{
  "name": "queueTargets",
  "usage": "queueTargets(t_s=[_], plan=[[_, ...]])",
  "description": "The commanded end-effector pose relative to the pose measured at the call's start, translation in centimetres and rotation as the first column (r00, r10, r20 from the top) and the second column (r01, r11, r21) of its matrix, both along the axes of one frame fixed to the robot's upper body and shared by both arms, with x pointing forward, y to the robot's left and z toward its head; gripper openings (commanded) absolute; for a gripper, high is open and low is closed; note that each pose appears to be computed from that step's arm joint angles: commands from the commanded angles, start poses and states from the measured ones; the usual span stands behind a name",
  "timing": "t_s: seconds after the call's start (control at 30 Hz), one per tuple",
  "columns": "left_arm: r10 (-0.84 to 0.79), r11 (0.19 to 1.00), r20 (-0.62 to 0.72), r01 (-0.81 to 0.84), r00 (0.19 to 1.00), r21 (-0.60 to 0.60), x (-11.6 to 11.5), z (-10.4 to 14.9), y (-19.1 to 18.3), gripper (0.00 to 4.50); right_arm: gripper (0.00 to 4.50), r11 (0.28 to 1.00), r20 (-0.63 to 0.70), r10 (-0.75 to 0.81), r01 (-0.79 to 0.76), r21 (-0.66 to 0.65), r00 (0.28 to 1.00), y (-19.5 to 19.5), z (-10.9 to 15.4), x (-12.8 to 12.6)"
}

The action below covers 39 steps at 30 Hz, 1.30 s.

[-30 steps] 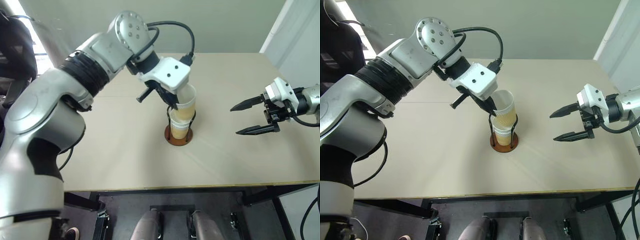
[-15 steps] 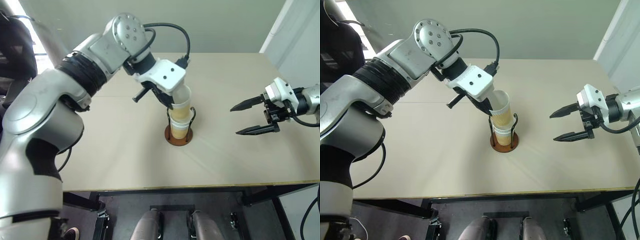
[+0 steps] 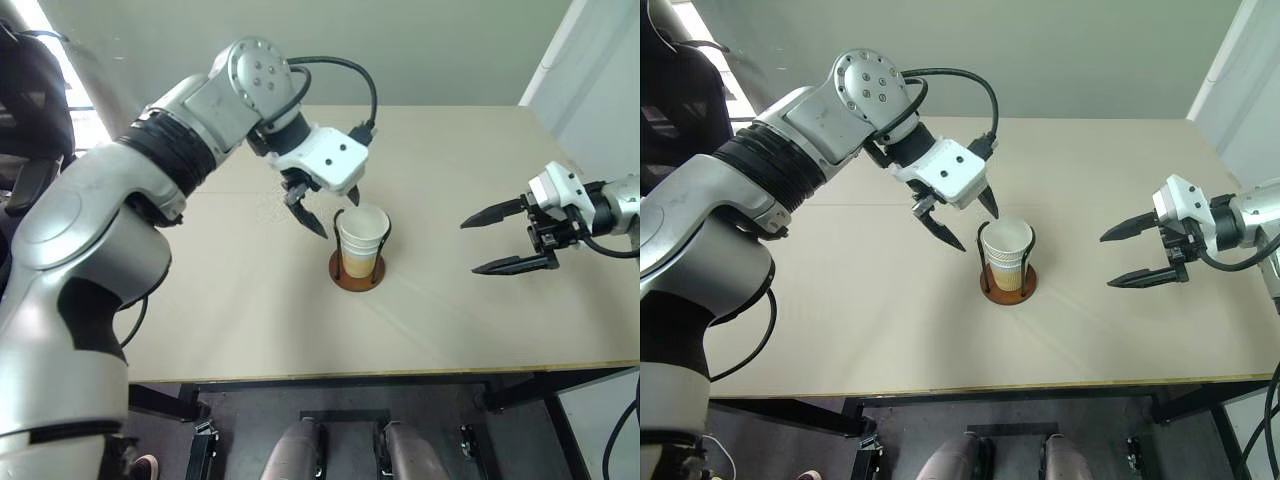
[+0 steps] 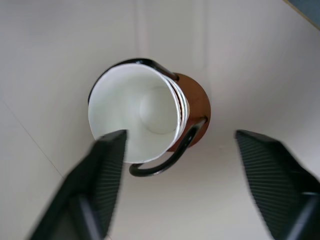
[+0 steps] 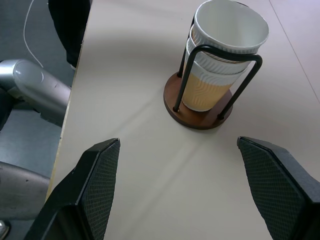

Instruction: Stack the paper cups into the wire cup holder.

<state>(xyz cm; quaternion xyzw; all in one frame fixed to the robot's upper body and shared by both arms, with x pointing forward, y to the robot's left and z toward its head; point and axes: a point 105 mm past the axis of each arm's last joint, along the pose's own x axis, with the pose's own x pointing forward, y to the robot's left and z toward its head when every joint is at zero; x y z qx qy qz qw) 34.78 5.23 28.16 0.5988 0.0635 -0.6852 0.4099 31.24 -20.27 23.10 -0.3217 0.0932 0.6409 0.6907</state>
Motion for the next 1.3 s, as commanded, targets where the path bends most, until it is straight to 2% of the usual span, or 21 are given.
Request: queueTargets(t_s=[0.03, 0.1, 0.17, 0.3, 0.43, 0.57, 0.7, 0.87, 0.97, 1.1, 1.3], plan=[[-0.012, 0.996, -0.063, 0.006, 0.998, -0.091, -0.8, 1.3, -0.8, 4.46, 3.86, 1.000, 0.037, -0.001, 0.001, -0.008, 0.999, -0.2, 1.0, -0.2], [-0.007, 0.978, -0.158, -0.025, 0.987, -0.205, -1.3, 2.2, -1.7, 4.46, 3.86, 1.000, 0.033, -0.012, 0.013, -0.008, 0.999, -0.3, 1.0, 0.0], [0.032, 0.942, -0.282, -0.123, 0.959, -0.312, -1.3, 3.4, -2.1, 4.46, 3.86, 1.000, 0.030, -0.031, 0.030, 0.007, 0.999, -0.4, 1.0, 0.3], [0.093, 0.862, -0.447, -0.296, 0.890, -0.411, -0.4, 4.6, -1.5, 4.46, 3.86, 0.996, 0.026, -0.082, 0.081, 0.038, 0.996, -0.5, 1.1, 1.1], [0.094, 0.715, -0.564, -0.450, 0.820, -0.535, 1.3, 5.9, -0.7, 4.46, 3.86, 0.978, 0.030, -0.192, 0.189, 0.094, 0.981, -0.8, 1.6, 2.6], [0.110, 0.567, -0.593, -0.540, 0.798, -0.622, 2.9, 6.3, -0.2, 4.46, 3.86, 0.945, 0.054, -0.305, 0.295, 0.142, 0.951, -1.2, 2.0, 4.5], [0.159, 0.411, -0.578, -0.586, 0.801, -0.699, 4.7, 6.5, 0.5, 4.46, 3.86, 0.901, 0.137, -0.411, 0.379, 0.209, 0.901, -1.8, 2.7, 6.4], [0.251, 0.249, -0.560, -0.612, 0.790, -0.751, 6.7, 6.2, 1.5, 4.46, 3.86, 0.839, 0.137, -0.517, 0.468, 0.278, 0.845, -2.3, 2.7, 8.3], [0.311, 0.187, -0.577, -0.644, 0.755, -0.742, 7.6, 5.5, 2.5, 4.46, 3.86, 0.800, 0.124, -0.567, 0.508, 0.320, 0.814, -2.4, 2.6, 9.3], [0.435, 0.033, -0.578, -0.654, 0.690, -0.756, 9.4, 4.4, 5.1, 4.46, 3.86, 0.726, 0.103, -0.641, 0.557, 0.403, 0.761, -2.5, 2.7, 10.6], [0.537, -0.071, -0.558, -0.626, 0.632, -0.777, 10.1, 1.5, 8.6, 4.46, 3.86, 0.623, 0.069, -0.728, 0.616, 0.481, 0.682, -2.5, 2.6, 12.1]])
